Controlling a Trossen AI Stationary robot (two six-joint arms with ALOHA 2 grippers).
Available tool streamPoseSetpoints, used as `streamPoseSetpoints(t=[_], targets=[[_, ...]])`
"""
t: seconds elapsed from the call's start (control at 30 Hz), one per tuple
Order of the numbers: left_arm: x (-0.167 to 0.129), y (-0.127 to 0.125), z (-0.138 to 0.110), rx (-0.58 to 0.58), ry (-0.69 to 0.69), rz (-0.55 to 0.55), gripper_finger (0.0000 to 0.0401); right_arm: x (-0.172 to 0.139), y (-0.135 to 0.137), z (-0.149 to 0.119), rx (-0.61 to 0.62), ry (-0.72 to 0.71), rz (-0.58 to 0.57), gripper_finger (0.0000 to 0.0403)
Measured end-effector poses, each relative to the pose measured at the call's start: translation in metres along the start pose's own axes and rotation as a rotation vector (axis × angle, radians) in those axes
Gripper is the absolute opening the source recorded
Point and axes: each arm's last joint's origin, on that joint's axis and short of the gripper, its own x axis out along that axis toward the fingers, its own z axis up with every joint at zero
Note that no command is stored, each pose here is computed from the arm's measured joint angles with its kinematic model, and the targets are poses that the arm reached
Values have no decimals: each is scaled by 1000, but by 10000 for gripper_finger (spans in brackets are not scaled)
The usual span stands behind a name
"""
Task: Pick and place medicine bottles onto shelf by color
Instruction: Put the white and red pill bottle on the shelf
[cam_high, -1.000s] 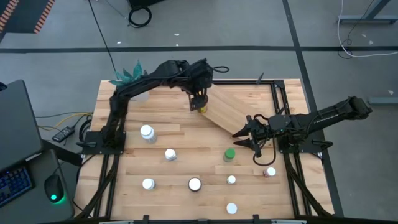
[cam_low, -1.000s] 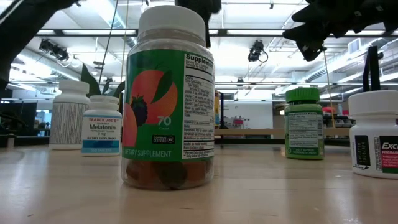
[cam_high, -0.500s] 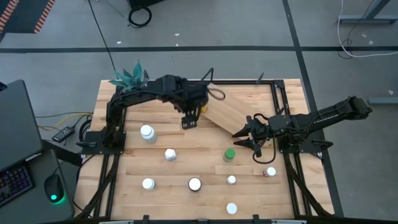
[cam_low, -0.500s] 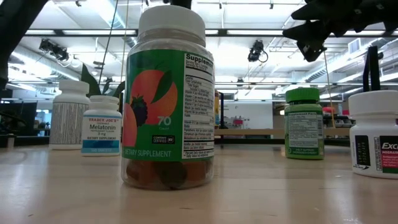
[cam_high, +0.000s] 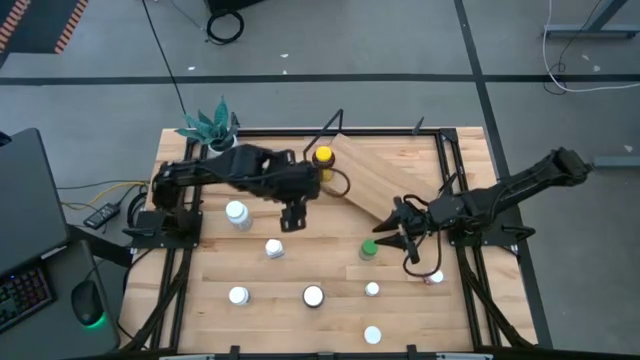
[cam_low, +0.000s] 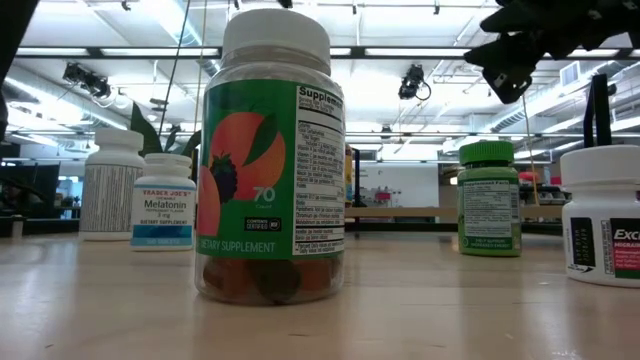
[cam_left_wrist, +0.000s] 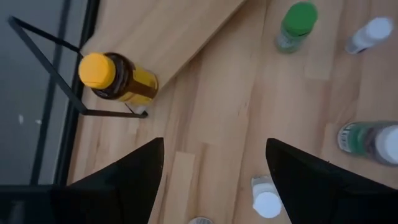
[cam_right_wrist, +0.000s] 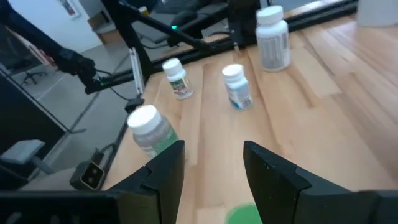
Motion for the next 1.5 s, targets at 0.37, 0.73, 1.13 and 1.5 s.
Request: streamPoseSetpoints(t=[0.37,0.73,1.13,1.5], targets=[[-8,-19,-53,-24,-77,132,288,10,6,-3,22,-7,30,172],[40,9,-135,-115,-43,162,288,13,8,-1,25,-55,26,172],[65,44,-169,-275,151,22,288,12,4,12,-88,-174,4,172],[65,57,-183,-437,337,-12,289,13,-7,18,-181,-207,-58,182]])
